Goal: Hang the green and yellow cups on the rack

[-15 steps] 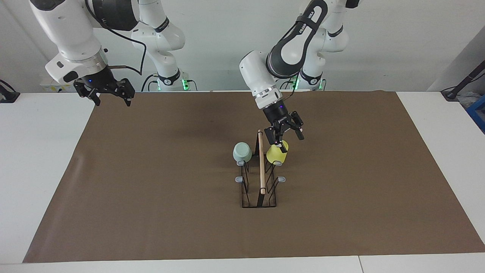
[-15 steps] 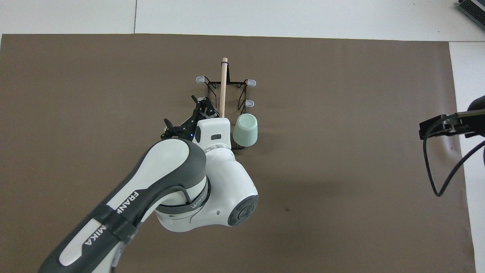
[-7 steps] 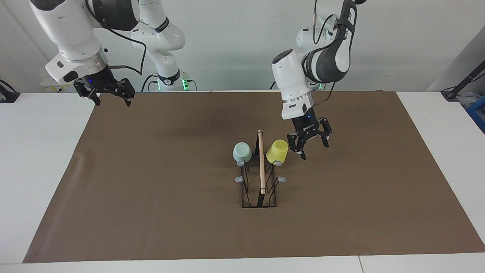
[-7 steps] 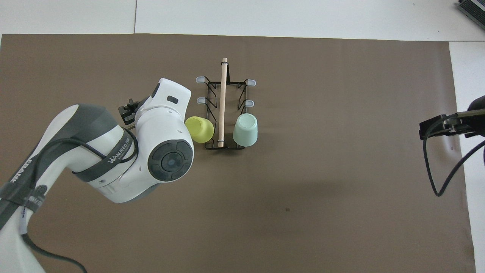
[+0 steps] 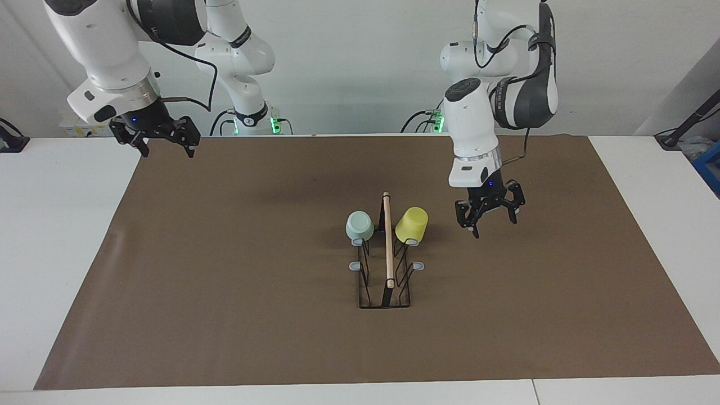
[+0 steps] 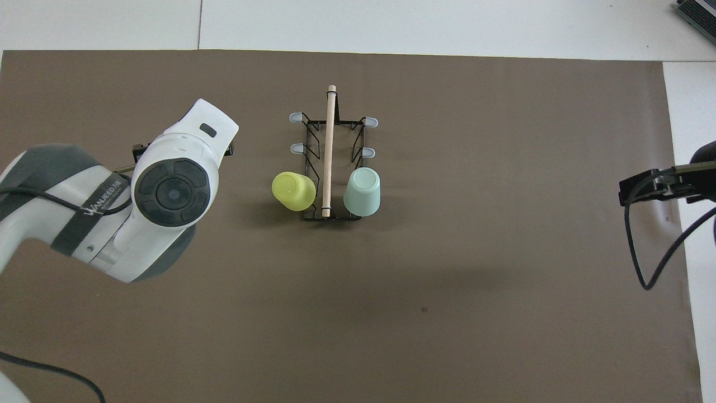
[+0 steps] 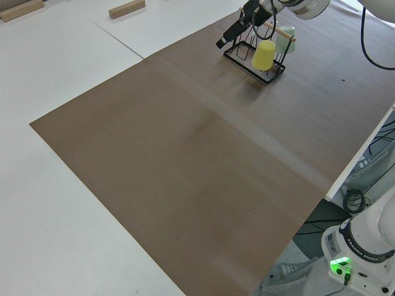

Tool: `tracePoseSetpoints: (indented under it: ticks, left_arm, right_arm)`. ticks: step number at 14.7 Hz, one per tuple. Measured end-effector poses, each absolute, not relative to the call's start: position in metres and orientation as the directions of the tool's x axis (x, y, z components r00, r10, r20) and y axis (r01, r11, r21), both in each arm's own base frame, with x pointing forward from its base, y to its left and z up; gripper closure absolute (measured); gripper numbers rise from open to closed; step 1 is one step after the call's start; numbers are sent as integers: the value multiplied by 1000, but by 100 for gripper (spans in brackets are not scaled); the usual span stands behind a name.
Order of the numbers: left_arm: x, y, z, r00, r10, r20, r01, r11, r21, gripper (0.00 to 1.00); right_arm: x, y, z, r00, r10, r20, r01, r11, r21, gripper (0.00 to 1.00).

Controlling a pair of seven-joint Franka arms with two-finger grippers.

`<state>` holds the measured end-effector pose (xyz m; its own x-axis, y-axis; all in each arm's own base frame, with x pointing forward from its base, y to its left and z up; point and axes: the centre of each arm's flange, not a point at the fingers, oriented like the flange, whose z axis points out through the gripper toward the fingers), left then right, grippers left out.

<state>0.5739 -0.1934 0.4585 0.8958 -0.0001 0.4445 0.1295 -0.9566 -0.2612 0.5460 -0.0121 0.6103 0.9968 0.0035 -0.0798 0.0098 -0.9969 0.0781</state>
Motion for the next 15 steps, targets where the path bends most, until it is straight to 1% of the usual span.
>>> tracePoseSetpoints:
  ticks: [3, 6, 9, 11, 13, 15]
  left_arm:
    - [580, -159, 475, 927, -49, 373, 38, -974, -221, 0]
    - [582, -119, 498, 935, -90, 342, -37, -987, -158, 0]
    - [578, -87, 512, 949, -110, 296, -87, -992, -91, 0]
    - [573, -70, 524, 966, -129, 226, -123, -992, -38, 0]
    - [569, -55, 549, 974, -158, 161, -157, -987, -17, 0]
    - [564, -46, 578, 977, -181, 112, -181, -983, -13, 0]
  right_arm:
    - [546, -12, 610, 997, 4, -80, 10, -997, 78, 0]
    - [546, -12, 610, 997, 4, -80, 10, -997, 78, 0]
    - [546, -13, 610, 997, 2, -80, 8, -997, 76, 0]
    - [546, -10, 610, 997, -11, -78, -9, -999, 32, 0]
    - [546, -12, 610, 996, -45, -78, -45, -999, -2, 0]
    - [546, -14, 610, 995, -63, -78, -64, -998, -11, 0]
